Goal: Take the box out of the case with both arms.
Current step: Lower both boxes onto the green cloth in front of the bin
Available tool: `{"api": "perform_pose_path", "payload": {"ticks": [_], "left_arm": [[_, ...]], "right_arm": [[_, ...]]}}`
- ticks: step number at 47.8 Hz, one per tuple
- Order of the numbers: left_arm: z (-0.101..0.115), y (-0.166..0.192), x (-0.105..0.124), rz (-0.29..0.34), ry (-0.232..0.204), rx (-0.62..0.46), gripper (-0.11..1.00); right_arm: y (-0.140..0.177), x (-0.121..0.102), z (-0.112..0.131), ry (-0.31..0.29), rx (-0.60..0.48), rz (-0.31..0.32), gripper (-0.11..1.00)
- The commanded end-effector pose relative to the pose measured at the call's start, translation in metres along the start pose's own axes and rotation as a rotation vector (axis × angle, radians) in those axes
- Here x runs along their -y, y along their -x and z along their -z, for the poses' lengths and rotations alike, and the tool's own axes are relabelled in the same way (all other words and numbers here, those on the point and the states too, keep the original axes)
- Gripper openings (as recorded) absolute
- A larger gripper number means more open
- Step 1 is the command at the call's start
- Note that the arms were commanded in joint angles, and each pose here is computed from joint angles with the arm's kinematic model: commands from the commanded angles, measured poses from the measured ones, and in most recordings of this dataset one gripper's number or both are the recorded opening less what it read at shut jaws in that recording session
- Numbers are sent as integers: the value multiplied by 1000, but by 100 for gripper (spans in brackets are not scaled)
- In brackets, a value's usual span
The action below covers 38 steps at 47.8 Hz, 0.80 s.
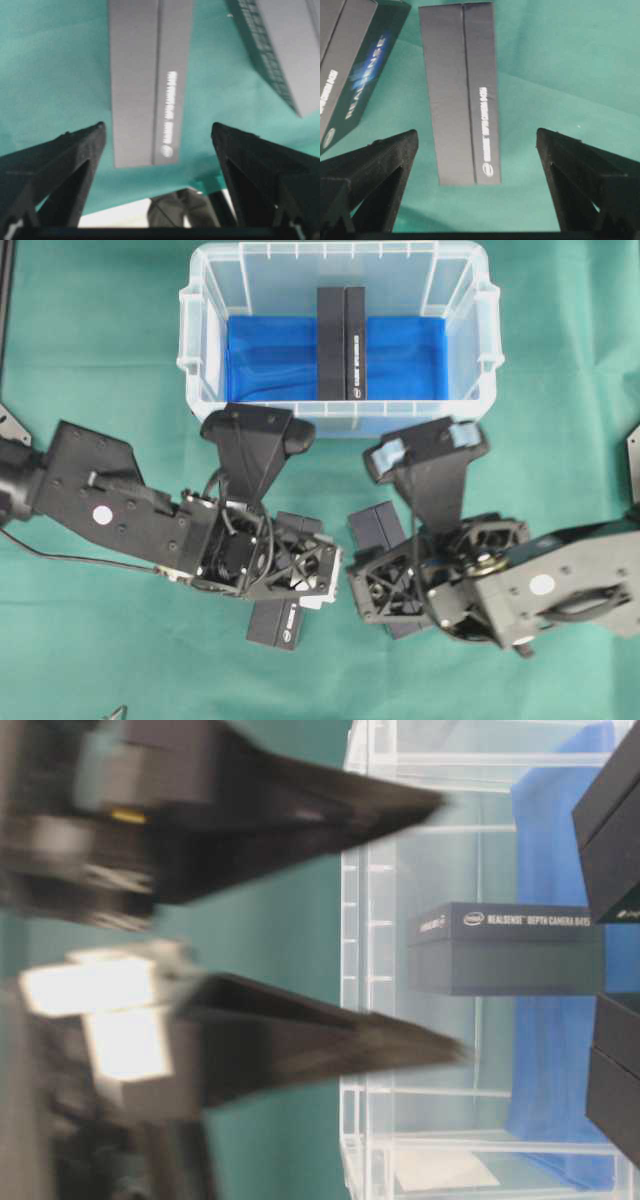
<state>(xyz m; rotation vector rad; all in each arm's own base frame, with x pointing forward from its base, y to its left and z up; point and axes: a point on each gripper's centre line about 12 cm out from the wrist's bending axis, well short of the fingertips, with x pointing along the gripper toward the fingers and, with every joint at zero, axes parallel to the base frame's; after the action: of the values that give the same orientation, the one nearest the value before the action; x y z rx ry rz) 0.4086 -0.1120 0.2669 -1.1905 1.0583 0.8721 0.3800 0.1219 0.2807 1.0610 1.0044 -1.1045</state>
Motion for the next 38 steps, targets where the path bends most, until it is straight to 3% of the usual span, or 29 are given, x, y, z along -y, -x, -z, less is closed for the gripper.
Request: {"api": "perform_pose_path", "payload": {"ticks": [1, 19, 28, 38], "left_arm": [[-6, 38, 11, 58, 10, 13, 81], [-17, 106, 22, 61, 27, 63, 81], [-21, 122, 24, 42, 39, 70, 81], [-25, 127, 27, 33, 32, 74, 81]], "right_arm": [[33, 3, -8, -17, -11, -49, 95], [91, 11, -29, -54, 2, -44, 95], [117, 20, -38, -54, 15, 2, 95], [122, 24, -43, -51, 32, 33, 95]]}}
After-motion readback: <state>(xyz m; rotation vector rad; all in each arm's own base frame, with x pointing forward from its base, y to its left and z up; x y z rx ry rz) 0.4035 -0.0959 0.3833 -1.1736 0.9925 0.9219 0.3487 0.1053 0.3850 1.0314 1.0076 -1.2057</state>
